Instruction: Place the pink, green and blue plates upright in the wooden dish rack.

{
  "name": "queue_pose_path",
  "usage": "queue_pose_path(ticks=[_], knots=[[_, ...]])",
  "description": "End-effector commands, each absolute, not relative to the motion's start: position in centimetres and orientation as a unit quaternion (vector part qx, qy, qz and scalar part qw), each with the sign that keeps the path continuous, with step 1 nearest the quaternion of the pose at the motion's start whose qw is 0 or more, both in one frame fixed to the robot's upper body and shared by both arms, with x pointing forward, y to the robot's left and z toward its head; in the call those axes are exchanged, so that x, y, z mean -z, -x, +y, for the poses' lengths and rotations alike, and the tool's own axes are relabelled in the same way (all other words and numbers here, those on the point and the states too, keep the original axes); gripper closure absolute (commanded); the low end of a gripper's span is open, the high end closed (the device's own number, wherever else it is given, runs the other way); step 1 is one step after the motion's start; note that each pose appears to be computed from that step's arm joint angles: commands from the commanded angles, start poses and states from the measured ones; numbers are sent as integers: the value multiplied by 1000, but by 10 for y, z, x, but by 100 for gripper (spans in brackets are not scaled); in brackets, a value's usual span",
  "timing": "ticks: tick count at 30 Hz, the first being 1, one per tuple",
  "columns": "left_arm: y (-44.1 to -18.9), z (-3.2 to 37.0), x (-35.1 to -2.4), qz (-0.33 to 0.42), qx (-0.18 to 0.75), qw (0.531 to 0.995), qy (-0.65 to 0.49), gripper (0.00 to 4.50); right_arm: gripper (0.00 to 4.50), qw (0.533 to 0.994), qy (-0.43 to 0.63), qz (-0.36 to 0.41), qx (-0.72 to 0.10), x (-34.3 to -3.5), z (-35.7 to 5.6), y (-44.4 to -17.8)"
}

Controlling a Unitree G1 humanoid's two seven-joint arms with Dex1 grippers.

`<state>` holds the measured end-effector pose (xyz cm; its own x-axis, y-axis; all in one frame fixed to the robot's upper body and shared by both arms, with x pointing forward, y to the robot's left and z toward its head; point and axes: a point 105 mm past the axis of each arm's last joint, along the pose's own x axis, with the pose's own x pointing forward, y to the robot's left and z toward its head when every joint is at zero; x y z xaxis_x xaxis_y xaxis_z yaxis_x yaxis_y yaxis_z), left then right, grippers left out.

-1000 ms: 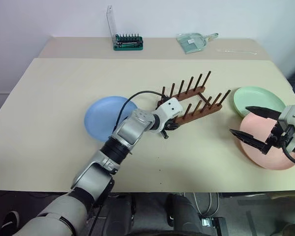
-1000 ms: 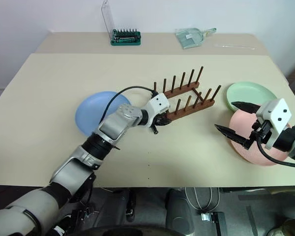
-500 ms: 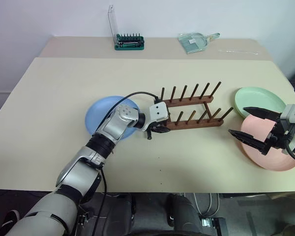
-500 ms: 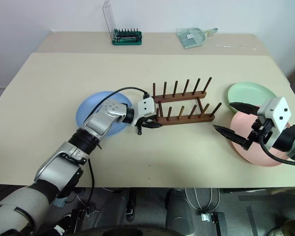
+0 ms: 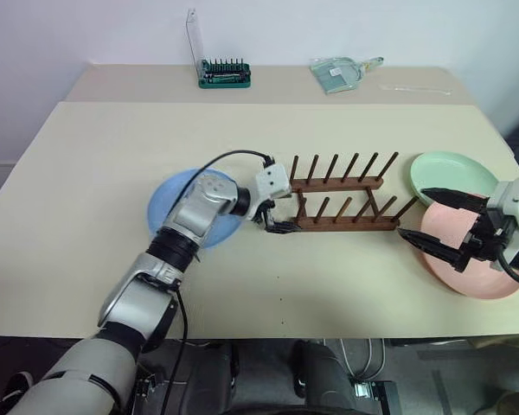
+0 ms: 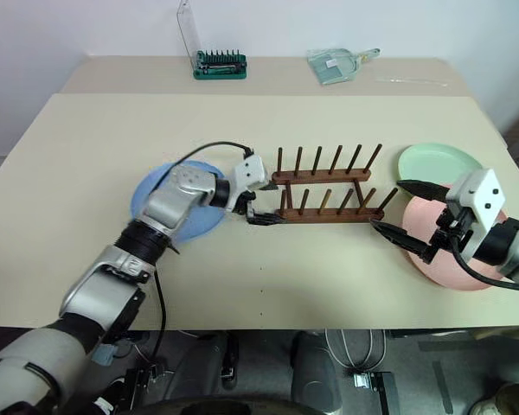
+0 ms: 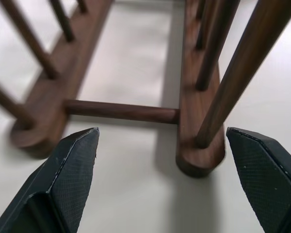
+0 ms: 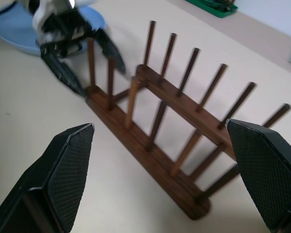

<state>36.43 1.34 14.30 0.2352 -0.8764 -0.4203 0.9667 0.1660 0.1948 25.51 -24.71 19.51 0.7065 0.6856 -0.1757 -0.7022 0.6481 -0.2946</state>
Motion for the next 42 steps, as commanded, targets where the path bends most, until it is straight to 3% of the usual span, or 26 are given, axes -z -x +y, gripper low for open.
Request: queue_pose_path(ticks=[1, 6, 9, 13, 16, 17, 25, 30, 42], knots=[[-351, 22, -183, 84, 627, 753, -182, 4, 0, 902, 166, 10, -398, -200, -237, -253], [-334, 43, -211, 87, 636, 754, -139, 4, 0, 896, 140, 18, -420, -195, -230, -253], [-307, 51, -215, 120, 684, 716, -78, 81, 82, 889, 117, 38, -442, -191, -226, -249], [-281, 45, -207, 137, 717, 681, -62, 281, 279, 877, 110, 58, -463, -185, -221, -244], [-283, 30, -193, 148, 705, 690, -69, 428, 430, 872, 126, 78, -467, -174, -217, -245], [-284, 27, -184, 158, 699, 693, -85, 445, 446, 871, 134, 86, -466, -169, -217, -246], [-303, -1, -140, 159, 655, 713, -194, 445, 446, 849, 254, 176, -430, -116, -234, -258], [-306, -19, -124, 152, 650, 709, -228, 445, 446, 849, 291, 170, -408, -112, -241, -274], [-339, -43, -101, 135, 551, 762, -313, 445, 446, 840, 377, 149, -361, -98, -240, -321]])
